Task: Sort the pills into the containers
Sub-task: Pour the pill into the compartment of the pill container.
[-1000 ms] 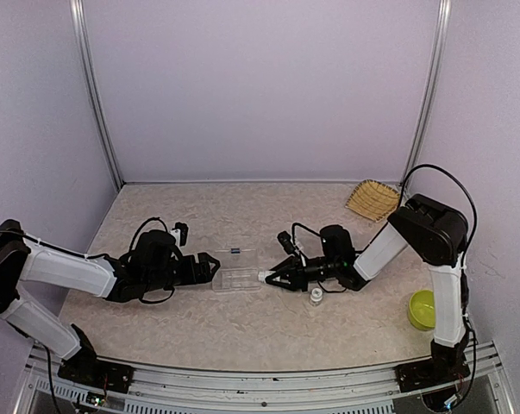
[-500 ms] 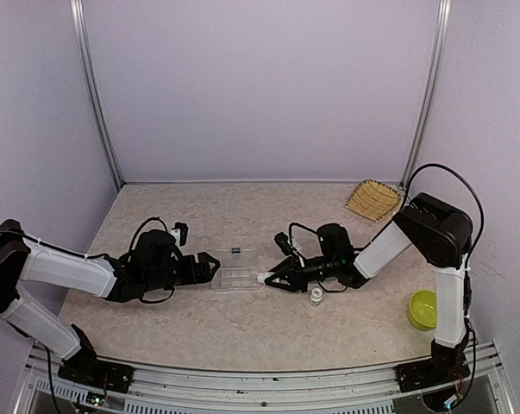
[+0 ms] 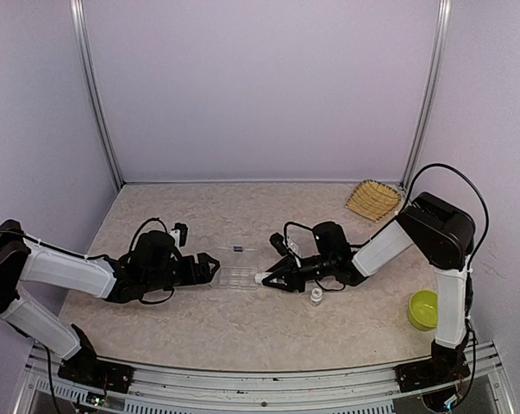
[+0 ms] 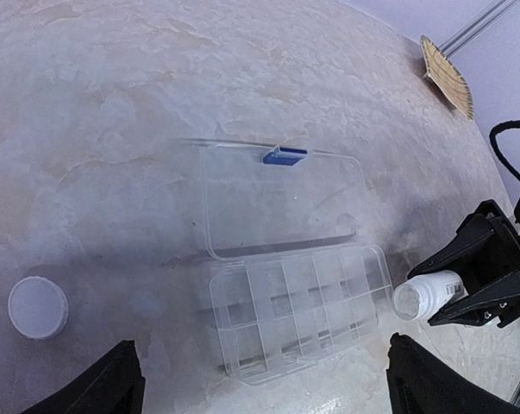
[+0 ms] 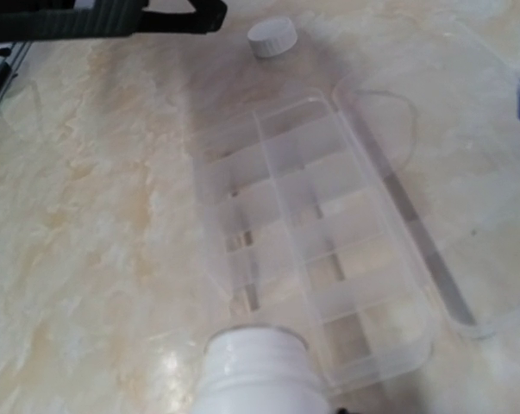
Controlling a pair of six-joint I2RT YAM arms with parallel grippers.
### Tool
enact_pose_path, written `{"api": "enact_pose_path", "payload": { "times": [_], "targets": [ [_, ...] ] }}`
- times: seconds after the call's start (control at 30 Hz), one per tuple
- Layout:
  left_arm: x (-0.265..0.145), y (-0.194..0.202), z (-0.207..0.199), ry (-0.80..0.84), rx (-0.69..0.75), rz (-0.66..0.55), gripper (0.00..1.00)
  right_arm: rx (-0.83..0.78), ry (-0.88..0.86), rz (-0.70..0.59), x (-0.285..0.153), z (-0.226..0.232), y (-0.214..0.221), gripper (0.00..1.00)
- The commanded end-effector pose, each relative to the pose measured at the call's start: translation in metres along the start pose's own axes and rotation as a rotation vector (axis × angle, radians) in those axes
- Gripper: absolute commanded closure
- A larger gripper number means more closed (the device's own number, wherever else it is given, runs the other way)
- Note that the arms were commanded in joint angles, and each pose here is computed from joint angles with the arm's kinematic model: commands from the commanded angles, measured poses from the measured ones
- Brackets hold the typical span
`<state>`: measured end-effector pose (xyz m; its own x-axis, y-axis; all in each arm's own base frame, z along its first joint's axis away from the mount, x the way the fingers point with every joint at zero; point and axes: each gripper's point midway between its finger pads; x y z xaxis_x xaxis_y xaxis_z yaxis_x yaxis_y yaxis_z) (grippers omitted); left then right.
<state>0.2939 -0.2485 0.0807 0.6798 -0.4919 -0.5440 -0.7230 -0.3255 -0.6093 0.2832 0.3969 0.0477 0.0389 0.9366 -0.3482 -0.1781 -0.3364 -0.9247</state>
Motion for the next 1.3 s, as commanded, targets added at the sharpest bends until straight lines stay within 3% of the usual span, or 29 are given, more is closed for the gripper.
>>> {"api": "enact_pose_path", "payload": {
  "times": [0.0,1.27],
  "targets": [
    [-0.003,-0.001,-0.002,0.024,-0.01,-0.01,0.05,0.002,0.024,0.071,0.002,0.003,0.009,0.85],
    [0.004,0.012,0.0,0.037,-0.019,0.023,0.05,-0.07,0.06,0.173,0.009,0.006,0.009,0.85]
  ]
}}
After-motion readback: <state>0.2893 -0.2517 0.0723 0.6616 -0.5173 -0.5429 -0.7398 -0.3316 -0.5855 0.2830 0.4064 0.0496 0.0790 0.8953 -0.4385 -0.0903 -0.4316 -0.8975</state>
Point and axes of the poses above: each gripper's point midway between its finger pads, its own x axis out along the fingers, its own z axis along the line the jaws close on, y = z × x, and after that the axes turned 10 degrees about -x, right-handed
